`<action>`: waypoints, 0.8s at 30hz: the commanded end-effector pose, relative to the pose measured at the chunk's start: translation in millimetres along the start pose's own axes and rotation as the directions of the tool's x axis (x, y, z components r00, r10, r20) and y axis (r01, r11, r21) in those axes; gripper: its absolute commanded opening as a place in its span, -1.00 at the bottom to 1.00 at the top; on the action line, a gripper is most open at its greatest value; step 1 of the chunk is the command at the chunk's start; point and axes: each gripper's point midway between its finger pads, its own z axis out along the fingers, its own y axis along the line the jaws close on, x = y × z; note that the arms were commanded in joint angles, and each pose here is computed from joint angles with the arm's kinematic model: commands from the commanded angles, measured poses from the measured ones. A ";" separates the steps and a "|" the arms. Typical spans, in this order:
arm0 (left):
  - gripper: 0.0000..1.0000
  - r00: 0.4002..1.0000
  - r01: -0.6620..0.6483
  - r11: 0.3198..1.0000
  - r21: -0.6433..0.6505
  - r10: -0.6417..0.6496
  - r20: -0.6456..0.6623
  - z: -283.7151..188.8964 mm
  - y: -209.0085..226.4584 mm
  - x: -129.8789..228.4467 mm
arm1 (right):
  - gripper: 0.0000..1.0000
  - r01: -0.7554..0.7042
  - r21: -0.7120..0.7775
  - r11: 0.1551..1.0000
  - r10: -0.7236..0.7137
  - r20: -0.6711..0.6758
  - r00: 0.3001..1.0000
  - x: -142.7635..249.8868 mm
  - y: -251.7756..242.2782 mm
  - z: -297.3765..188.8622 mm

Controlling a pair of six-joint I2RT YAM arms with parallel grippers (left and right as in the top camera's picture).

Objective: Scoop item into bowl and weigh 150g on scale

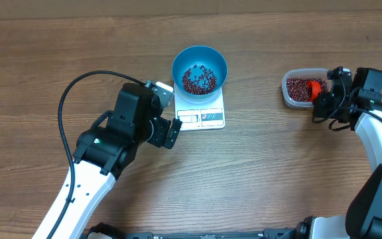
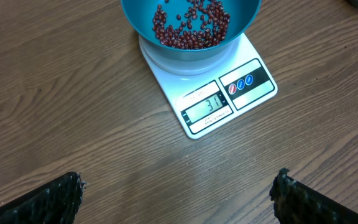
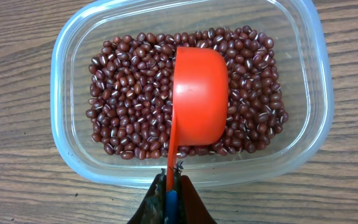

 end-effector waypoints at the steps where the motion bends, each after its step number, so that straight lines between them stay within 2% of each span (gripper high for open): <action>1: 0.99 1.000 0.007 1.000 -0.009 -0.007 -0.007 2.6 0.9 1.6 | -0.92 -0.004 -0.013 1.000 0.004 -0.004 1.000 2.2 -0.5 2.7; 24: 0.99 1.000 0.007 1.000 -0.009 -0.007 -0.007 2.6 0.9 1.6 | -0.92 0.026 0.007 1.000 -0.026 0.004 1.000 0.0 -4.1 2.7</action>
